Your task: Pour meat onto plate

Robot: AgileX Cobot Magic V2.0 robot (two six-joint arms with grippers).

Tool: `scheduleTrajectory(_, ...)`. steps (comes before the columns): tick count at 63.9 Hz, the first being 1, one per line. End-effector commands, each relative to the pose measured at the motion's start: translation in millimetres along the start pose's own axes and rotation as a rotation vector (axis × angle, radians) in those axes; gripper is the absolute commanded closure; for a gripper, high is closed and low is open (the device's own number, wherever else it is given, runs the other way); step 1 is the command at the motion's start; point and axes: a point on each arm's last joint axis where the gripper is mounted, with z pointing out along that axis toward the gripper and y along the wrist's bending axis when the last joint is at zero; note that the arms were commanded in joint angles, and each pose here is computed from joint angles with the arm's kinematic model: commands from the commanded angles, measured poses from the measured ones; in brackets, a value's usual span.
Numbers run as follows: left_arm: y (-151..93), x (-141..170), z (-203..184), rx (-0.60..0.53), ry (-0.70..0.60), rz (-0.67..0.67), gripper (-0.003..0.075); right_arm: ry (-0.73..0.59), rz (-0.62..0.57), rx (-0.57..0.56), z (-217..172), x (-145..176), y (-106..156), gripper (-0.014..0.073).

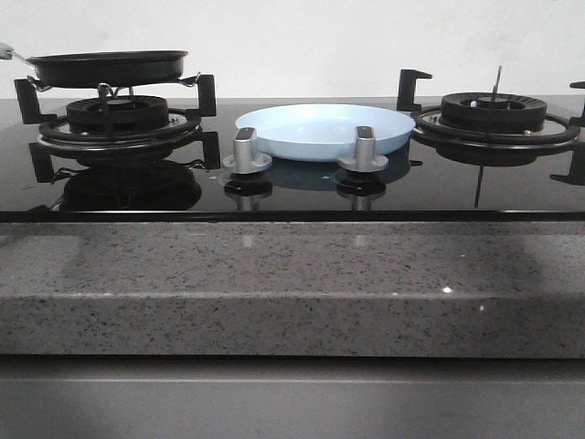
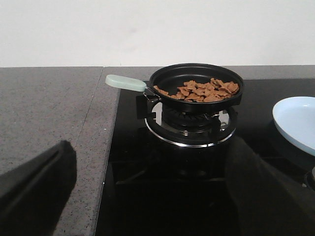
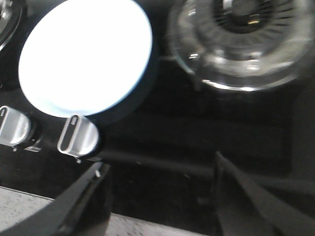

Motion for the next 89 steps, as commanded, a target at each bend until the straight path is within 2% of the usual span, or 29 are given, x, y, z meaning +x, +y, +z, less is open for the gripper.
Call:
scheduleTrajectory(1,0,-19,-2,-0.004,-0.109,-0.019,0.0114,-0.032,-0.019,-0.047,6,-24,14,0.0216)
scheduleTrajectory(5,0,-19,-2,-0.004,-0.109,-0.019,0.0114,-0.007,-0.034,-0.061,20,-32,21,0.0249)
scheduleTrajectory(13,0,-19,-2,-0.004,-0.109,-0.019,0.0114,0.034,-0.048,-0.073,45,-48,28,0.0251)
scheduleTrajectory(36,0,-19,-2,-0.004,-0.109,-0.019,0.0114,0.166,-0.050,-0.062,113,-77,25,0.0251)
scheduleTrajectory(47,0,-19,-2,-0.004,-0.109,-0.019,0.0114,0.184,-0.055,-0.060,137,-88,24,0.0251)
scheduleTrajectory(72,0,-19,-2,-0.004,-0.109,-0.019,0.0114,0.233,-0.034,-0.029,165,-89,7,0.0251)
scheduleTrajectory(89,0,-19,-2,-0.004,-0.109,-0.019,0.0114,0.262,-0.034,-0.030,173,-84,8,0.0259)
